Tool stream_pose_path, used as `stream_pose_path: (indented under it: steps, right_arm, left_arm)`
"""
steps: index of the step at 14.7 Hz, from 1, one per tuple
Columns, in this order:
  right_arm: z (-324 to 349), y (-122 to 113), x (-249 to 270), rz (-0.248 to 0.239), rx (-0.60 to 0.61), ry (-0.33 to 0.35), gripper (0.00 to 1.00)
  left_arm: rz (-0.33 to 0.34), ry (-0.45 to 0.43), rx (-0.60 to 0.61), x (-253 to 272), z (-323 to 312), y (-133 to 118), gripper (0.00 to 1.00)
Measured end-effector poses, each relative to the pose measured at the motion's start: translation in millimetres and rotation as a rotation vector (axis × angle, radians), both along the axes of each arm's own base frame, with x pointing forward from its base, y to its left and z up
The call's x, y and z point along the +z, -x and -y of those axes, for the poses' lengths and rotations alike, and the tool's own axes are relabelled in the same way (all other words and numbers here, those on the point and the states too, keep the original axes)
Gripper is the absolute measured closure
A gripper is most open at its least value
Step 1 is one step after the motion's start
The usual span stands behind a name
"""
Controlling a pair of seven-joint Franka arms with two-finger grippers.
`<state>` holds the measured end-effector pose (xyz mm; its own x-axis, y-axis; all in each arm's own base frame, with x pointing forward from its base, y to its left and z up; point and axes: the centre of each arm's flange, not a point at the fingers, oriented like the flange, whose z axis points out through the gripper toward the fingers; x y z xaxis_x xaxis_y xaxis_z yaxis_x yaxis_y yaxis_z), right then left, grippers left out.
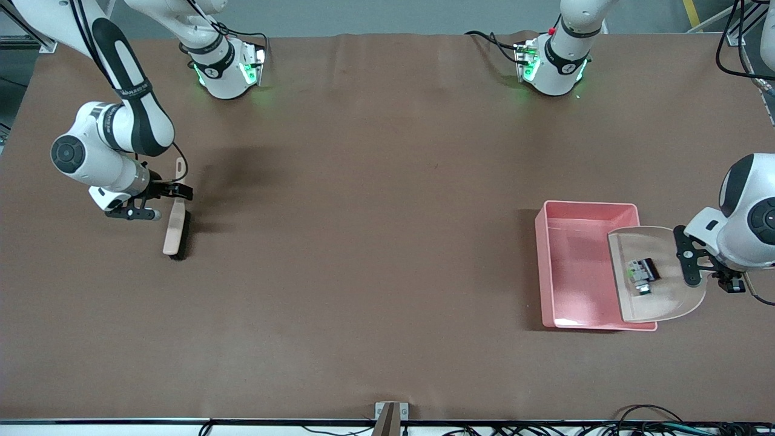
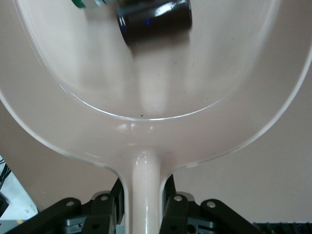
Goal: Clean e-waste and dump in bin
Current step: 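Tip the dustpan into the bin while the right gripper sets the brush down, then carry the empty dustpan with the left gripper back beside the bin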
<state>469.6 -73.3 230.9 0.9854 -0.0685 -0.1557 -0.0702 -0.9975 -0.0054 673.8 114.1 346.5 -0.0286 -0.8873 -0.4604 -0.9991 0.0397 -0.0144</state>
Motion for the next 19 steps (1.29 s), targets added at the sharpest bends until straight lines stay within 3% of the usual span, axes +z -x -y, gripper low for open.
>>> stream_pose_path:
  steps: [7,10,14,19]
  right_arm:
    - [-10,-38,50,-0.077,0.029,-0.016,0.0]
    - [8,-59,118,-0.104,-0.001,-0.026,0.0]
    - [30,-75,250,-0.043,-0.034,-0.024,0.0]
    - [30,-88,360,0.105,-0.026,0.001,0.0]
  left_arm:
    - [0.018,-0.08,-0.047,4,0,-3,0.67]
    - [0.024,-0.08,-0.054,7,4,-4,0.67]
    - [0.085,-0.053,-0.096,42,43,-10,0.67]
    - [0.166,0.11,-0.095,97,110,-10,0.67]
